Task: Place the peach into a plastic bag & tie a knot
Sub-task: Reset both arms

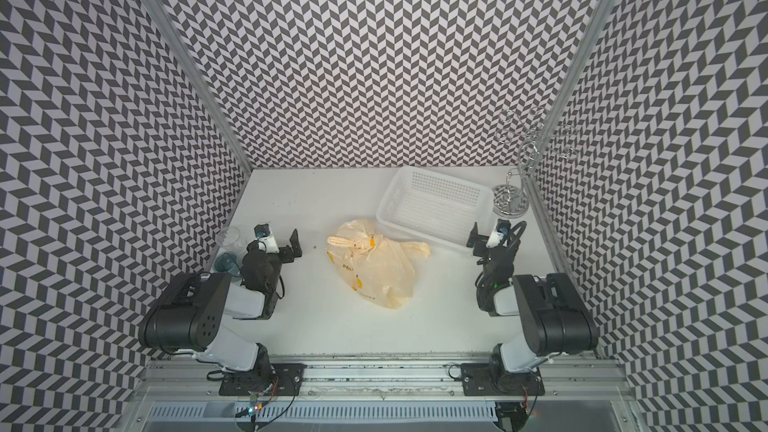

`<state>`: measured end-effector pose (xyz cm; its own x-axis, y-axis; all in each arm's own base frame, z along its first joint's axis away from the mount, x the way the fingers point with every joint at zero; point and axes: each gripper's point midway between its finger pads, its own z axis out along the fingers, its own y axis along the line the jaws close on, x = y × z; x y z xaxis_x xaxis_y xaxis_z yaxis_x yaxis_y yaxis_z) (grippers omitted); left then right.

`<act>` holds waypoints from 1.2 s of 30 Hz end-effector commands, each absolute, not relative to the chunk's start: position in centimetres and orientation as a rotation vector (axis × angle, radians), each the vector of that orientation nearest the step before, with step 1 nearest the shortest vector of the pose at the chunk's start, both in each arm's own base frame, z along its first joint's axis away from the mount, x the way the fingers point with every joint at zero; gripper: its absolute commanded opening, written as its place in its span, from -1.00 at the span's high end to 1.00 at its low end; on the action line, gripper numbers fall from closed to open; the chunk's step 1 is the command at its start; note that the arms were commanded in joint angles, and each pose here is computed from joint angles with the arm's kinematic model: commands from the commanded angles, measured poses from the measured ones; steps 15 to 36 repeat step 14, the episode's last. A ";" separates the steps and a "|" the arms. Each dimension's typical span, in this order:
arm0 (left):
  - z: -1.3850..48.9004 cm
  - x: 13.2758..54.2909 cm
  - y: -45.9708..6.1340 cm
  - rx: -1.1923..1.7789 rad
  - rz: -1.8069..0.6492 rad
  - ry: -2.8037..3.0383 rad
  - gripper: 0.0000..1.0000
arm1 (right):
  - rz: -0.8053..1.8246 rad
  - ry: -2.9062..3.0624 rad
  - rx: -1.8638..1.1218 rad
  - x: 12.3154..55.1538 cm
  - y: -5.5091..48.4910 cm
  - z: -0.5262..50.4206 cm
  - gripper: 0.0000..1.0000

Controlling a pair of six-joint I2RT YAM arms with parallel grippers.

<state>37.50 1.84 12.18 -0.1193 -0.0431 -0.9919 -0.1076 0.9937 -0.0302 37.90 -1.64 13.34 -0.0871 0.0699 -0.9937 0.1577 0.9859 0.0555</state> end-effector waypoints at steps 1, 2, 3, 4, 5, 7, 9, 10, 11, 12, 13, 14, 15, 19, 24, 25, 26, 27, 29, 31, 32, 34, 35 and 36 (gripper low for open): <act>14.4 38.2 1.3 -0.102 0.050 1.626 -0.98 | -0.034 1.535 0.142 37.1 -1.2 15.5 -0.99; 14.7 38.2 0.9 -0.091 0.098 1.601 -0.98 | -0.035 1.549 0.144 37.1 -1.2 15.3 -0.99; 15.2 37.6 0.7 -0.093 0.107 1.574 -0.98 | -0.038 1.569 0.145 37.4 -1.2 15.1 -0.99; 15.2 37.3 0.7 -0.095 0.124 1.572 -0.98 | -0.040 1.591 0.149 37.4 -1.2 14.7 -0.99; 15.1 37.4 0.6 -0.091 0.127 1.579 -0.98 | -0.038 1.598 0.150 37.7 -1.2 14.8 -0.99; 15.2 37.3 0.6 -0.090 0.128 1.570 -0.98 | -0.035 1.591 0.147 38.2 -1.1 15.3 -0.99; 15.1 37.3 0.3 -0.074 0.130 1.572 -0.98 | -0.033 1.580 0.148 38.0 -1.1 15.5 -0.99; 15.1 37.3 0.3 -0.074 0.134 1.570 -0.98 | -0.034 1.575 0.147 38.0 -1.1 15.5 -0.99; 15.1 37.2 0.3 -0.073 0.133 1.570 -0.98 | -0.036 1.566 0.146 37.9 -1.2 15.6 -0.99; 15.2 37.3 0.3 -0.076 0.131 1.569 -0.98 | -0.034 1.562 0.142 37.9 -1.1 15.6 -0.99; 15.1 37.3 0.3 -0.074 0.128 1.573 -0.98 | -0.035 1.555 0.143 37.8 -1.1 15.7 -0.99; 15.1 37.3 0.3 -0.070 0.118 1.572 -0.98 | -0.035 1.546 0.142 37.8 -1.1 15.9 -0.99; 15.1 37.3 0.3 -0.070 0.118 1.572 -0.98 | -0.035 1.546 0.142 37.8 -1.1 15.9 -0.99; 15.1 37.3 0.3 -0.070 0.118 1.572 -0.98 | -0.035 1.546 0.142 37.8 -1.1 15.9 -0.99; 15.1 37.3 0.3 -0.070 0.118 1.572 -0.98 | -0.035 1.546 0.142 37.8 -1.1 15.9 -0.99; 15.1 37.3 0.3 -0.070 0.118 1.572 -0.98 | -0.035 1.546 0.142 37.8 -1.1 15.9 -0.99; 15.1 37.3 0.3 -0.070 0.118 1.572 -0.98 | -0.035 1.546 0.142 37.8 -1.1 15.9 -0.99; 15.1 37.3 0.3 -0.070 0.118 1.572 -0.98 | -0.035 1.546 0.142 37.8 -1.1 15.9 -0.99; 15.1 37.3 0.3 -0.070 0.118 1.572 -0.98 | -0.035 1.546 0.142 37.8 -1.1 15.9 -0.99; 15.1 37.3 0.3 -0.070 0.118 1.572 -0.98 | -0.035 1.546 0.142 37.8 -1.1 15.9 -0.99; 15.1 37.3 0.3 -0.070 0.118 1.572 -0.98 | -0.035 1.546 0.142 37.8 -1.1 15.9 -0.99; 15.1 37.3 0.3 -0.070 0.118 1.572 -0.98 | -0.035 1.546 0.142 37.8 -1.1 15.9 -0.99; 15.1 37.3 0.3 -0.070 0.118 1.572 -0.98 | -0.035 1.546 0.142 37.8 -1.1 15.9 -0.99; 15.1 37.3 0.3 -0.070 0.118 1.572 -0.98 | -0.035 1.546 0.142 37.8 -1.1 15.9 -0.99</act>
